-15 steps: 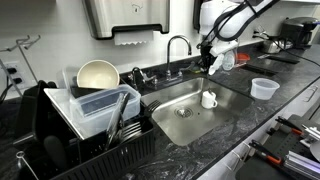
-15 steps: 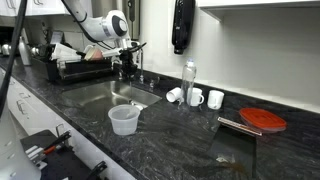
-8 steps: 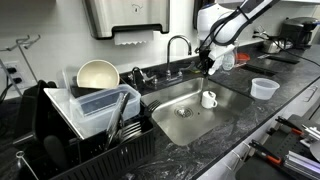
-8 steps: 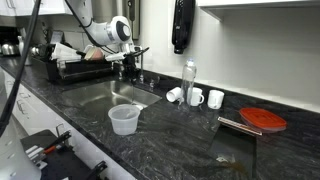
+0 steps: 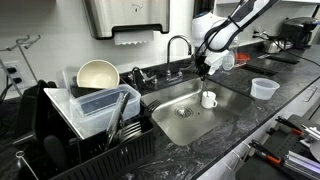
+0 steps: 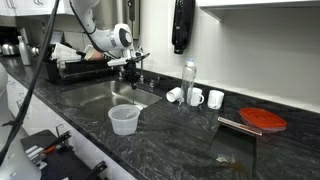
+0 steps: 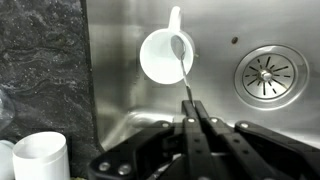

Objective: Pick up the spoon from the dish rack and place it inside the white mug in the sink, remove the mug from the sink and place it on the right side of the countertop

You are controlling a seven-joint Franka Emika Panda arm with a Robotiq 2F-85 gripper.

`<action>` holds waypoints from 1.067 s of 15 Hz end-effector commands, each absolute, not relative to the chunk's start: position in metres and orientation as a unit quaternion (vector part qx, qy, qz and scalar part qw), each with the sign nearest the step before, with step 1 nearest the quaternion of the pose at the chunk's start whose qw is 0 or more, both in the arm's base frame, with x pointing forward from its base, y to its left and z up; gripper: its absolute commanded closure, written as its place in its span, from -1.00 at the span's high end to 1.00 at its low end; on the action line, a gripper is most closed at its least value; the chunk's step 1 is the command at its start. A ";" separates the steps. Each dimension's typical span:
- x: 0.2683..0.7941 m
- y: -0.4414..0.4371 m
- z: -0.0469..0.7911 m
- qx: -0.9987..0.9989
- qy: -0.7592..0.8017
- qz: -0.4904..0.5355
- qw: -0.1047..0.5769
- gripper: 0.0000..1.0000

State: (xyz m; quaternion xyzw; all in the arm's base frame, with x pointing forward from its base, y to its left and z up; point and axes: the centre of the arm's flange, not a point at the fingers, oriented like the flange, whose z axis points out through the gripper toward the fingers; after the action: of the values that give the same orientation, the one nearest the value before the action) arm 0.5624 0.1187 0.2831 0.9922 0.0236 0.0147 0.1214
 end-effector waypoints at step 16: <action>0.568 0.118 0.297 0.992 0.015 0.025 0.121 0.91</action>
State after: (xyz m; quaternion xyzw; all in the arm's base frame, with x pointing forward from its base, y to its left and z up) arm 0.5681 0.1183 0.2981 0.9922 0.0147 0.0252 0.1213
